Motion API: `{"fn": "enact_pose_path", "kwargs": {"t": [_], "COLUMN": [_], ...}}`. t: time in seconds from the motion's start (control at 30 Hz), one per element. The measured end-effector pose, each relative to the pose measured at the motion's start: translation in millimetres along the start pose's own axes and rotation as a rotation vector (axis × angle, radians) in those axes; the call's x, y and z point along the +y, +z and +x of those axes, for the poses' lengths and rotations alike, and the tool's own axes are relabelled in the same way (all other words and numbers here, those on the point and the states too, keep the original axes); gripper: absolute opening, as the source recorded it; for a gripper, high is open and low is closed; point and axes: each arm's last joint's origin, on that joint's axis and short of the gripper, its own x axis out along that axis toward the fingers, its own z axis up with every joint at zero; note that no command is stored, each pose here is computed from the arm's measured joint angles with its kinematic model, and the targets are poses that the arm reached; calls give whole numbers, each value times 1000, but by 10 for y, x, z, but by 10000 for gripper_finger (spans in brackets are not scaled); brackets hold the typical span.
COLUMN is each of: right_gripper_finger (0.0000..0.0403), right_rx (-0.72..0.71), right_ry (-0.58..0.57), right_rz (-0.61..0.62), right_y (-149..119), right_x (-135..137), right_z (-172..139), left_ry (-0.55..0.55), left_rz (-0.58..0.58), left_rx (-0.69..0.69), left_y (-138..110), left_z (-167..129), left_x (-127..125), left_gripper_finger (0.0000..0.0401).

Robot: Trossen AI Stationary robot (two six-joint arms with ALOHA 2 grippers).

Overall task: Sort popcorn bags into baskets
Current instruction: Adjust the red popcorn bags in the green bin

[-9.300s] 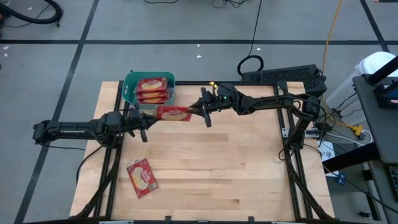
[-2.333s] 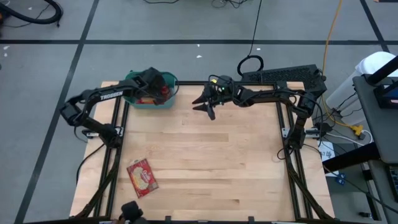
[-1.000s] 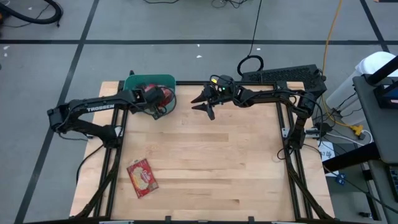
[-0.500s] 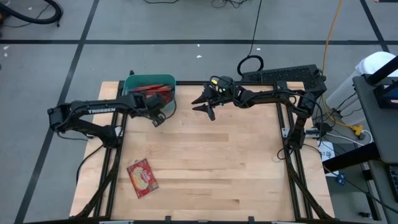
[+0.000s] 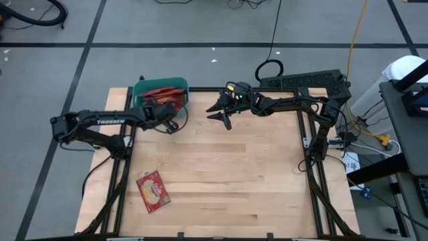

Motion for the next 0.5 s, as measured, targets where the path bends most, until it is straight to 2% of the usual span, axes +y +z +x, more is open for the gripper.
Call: {"fn": "enact_pose_path", "kwargs": {"t": [0.17, 0.33, 0.4, 0.5], "right_gripper_finger": [135, 134, 134, 135], "right_rx": [0, 0, 0, -2], "right_ry": [0, 0, 0, 0], "right_rz": [1, 1, 1, -2], "right_y": [0, 0, 0, 1], "right_x": [0, 0, 0, 0], "right_z": [0, 0, 0, 0], "left_ry": [-17, -7, 55, 219], "left_rz": [4, -7, -34, -86], "left_rx": [-9, -67, -104, -97], "left_y": [139, 356, 446, 476], "left_z": [-108, -291, -332, -301], "left_x": [42, 144, 211, 386], "left_gripper_finger": [36, 43, 44, 44]}}
